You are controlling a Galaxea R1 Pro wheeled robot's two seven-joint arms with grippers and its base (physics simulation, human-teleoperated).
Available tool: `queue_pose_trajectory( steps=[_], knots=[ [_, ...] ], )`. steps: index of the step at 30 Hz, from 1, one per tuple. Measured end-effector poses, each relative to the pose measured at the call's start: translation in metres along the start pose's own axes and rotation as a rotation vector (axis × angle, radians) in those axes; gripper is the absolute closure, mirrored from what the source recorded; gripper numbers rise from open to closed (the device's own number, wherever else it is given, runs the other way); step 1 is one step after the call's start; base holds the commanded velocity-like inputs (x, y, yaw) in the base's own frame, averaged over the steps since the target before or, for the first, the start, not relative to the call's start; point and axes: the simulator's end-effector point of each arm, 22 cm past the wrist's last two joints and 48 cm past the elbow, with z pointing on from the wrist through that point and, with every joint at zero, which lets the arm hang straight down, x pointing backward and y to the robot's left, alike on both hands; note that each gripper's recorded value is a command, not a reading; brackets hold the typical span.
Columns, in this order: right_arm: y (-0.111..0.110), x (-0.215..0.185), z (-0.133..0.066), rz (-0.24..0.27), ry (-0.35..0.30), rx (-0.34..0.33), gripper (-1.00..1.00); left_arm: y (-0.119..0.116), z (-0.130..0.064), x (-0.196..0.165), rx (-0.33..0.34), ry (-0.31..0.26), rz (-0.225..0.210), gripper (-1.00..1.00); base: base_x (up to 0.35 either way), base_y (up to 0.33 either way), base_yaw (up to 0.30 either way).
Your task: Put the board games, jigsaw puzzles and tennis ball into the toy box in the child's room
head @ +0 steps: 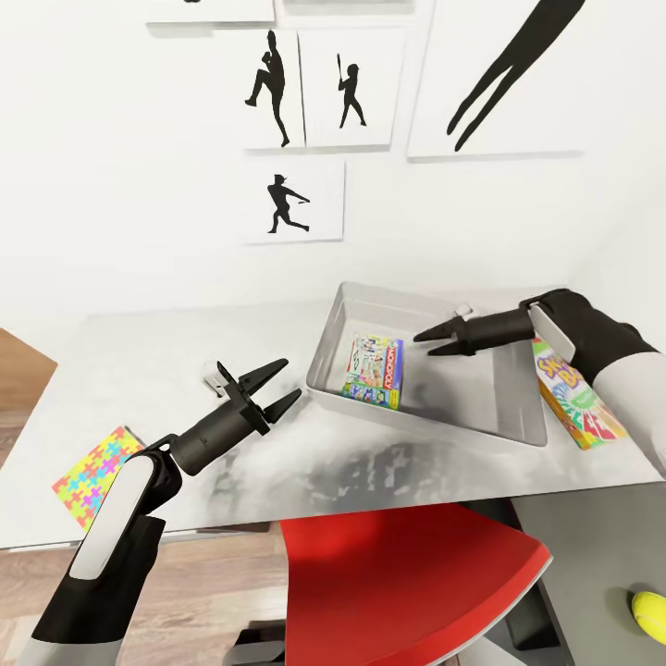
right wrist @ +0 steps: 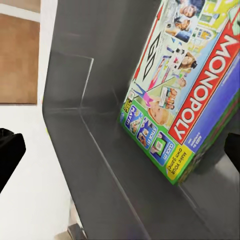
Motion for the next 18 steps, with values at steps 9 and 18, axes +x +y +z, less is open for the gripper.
queue_pose_trajectory(
  steps=[9, 18],
  knots=[
    [0.022, 0.017, -0.039, -0.133, -0.058, -0.094, -1.0, 0.003, -0.004, -0.002, -0.016, 0.002, 0.01, -1.0, 0.0, 0.0, 0.0],
    [0.071, 0.034, -0.082, -0.292, -0.206, -0.219, -1.0, 0.01, -0.013, -0.006, -0.044, 0.004, 0.023, -1.0, 0.0, 0.0, 0.0]
  ],
)
